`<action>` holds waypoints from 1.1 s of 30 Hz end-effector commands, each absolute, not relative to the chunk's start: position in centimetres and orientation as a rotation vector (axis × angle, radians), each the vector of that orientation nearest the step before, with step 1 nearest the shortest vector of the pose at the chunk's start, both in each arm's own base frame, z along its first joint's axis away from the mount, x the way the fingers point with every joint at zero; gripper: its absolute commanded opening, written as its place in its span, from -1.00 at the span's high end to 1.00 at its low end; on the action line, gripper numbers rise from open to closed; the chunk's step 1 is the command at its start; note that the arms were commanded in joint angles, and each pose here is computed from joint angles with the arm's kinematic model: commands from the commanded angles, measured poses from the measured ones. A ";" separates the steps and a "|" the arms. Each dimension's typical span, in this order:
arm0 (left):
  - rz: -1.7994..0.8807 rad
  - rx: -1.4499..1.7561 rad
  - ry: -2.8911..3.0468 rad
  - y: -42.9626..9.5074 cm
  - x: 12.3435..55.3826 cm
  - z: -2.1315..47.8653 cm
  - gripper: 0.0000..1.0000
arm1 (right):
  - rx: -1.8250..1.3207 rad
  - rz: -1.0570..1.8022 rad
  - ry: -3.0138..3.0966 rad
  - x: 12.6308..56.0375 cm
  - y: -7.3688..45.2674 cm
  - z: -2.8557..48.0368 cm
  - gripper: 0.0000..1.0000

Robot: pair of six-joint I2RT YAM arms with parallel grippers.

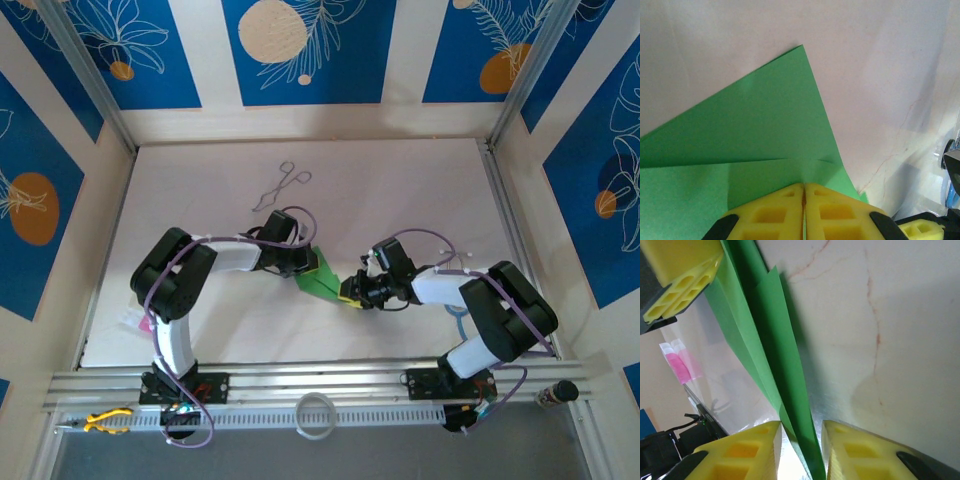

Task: Fold a paper plane with a square sheet of paper (pick it up from the middle)
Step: Turn over the paper at the center of the table.

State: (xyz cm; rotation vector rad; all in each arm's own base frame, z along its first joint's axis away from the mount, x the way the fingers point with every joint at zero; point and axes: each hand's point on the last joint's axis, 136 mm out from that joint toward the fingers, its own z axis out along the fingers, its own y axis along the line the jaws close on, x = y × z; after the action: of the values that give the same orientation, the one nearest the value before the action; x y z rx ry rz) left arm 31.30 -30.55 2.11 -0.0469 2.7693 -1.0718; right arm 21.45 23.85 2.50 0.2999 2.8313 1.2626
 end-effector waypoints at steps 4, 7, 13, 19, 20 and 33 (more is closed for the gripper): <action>-1.049 -0.070 2.798 -29.8 30.9 1.7 0.78 | 0.282 1.351 2.809 20.8 23.9 3.1 0.32; -1.054 -0.072 2.797 -29.8 30.9 1.7 0.79 | 0.275 1.370 2.799 20.9 23.9 3.3 0.28; -1.058 -0.072 2.794 -29.9 31.0 1.7 0.78 | 0.334 1.335 2.795 21.5 23.4 2.8 0.38; -1.061 -0.072 2.793 -30.0 31.0 1.6 0.79 | 0.355 1.349 2.798 21.5 23.3 2.6 0.58; -1.062 -0.072 2.793 -30.0 31.1 1.6 0.78 | 0.356 1.350 2.798 21.6 23.3 2.6 0.61; -1.118 -0.043 2.706 -30.7 32.0 5.1 0.53 | 0.289 1.394 2.768 21.2 23.4 3.7 0.86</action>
State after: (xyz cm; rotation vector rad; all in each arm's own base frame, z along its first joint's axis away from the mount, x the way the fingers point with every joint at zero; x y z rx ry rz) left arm 31.34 -30.58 2.70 -0.0519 2.7604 -1.0791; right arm 21.84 23.41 2.94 0.3360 2.7803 1.3502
